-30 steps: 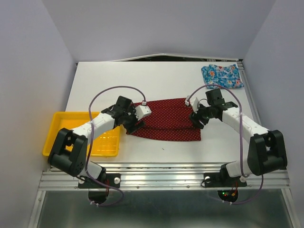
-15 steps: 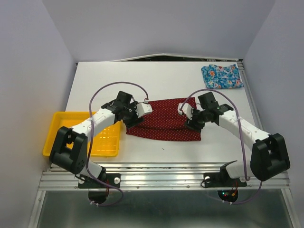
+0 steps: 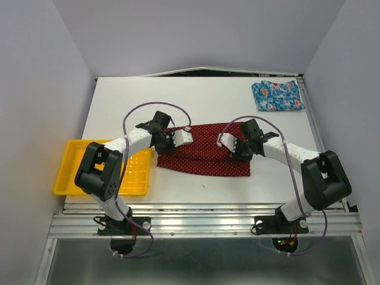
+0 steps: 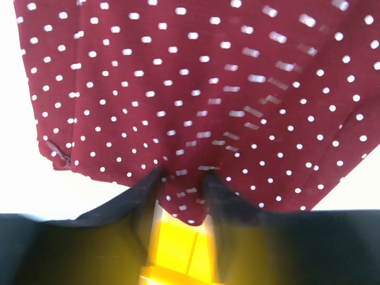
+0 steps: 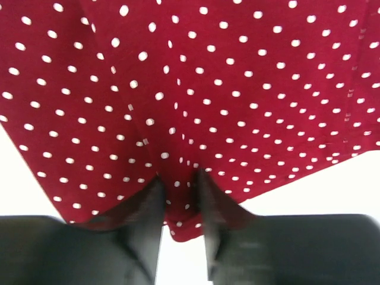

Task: Fold and stack the skirts
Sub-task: Fold the skirt

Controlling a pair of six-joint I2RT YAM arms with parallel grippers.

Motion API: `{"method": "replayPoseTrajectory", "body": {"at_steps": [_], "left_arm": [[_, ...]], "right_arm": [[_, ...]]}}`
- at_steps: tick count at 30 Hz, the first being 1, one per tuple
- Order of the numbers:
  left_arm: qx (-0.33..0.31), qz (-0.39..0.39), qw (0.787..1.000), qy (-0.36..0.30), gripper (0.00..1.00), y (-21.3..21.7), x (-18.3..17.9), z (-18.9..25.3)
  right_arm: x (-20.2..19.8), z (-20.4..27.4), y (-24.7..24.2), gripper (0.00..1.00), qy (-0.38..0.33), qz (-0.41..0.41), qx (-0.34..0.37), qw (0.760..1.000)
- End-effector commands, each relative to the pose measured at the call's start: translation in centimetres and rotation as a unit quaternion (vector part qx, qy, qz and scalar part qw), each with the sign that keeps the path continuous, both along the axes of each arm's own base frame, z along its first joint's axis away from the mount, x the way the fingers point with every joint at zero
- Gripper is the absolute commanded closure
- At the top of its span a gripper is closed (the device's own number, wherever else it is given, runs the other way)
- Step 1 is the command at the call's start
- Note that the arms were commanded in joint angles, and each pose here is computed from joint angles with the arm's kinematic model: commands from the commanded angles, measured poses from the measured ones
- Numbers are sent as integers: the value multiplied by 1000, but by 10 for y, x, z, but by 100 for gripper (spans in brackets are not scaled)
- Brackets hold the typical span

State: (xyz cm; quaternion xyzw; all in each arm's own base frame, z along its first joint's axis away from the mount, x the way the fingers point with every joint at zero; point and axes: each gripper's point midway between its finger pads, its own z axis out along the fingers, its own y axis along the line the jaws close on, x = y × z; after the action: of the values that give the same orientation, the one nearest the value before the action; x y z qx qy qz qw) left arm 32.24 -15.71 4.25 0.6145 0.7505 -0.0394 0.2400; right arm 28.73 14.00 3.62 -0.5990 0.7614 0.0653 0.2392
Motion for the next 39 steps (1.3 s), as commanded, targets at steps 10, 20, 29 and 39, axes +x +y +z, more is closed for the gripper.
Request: {"method": "replayPoseTrajectory", "body": {"at_steps": [10, 20, 29, 39], "left_arm": [[11, -18, 999, -28, 100, 2, 6, 31], [3, -17, 999, -42, 100, 7, -6, 80], [-8, -54, 998, 21, 100, 3, -50, 60], [26, -81, 990, 115, 85, 13, -107, 2]], "right_arm": [[27, 41, 4, 99, -74, -15, 11, 997], [17, 84, -1, 99, -97, 0, 15, 995], [-15, 58, -13, 99, -69, 21, -6, 997], [-63, 11, -7, 86, -2, 69, -12, 998]]}}
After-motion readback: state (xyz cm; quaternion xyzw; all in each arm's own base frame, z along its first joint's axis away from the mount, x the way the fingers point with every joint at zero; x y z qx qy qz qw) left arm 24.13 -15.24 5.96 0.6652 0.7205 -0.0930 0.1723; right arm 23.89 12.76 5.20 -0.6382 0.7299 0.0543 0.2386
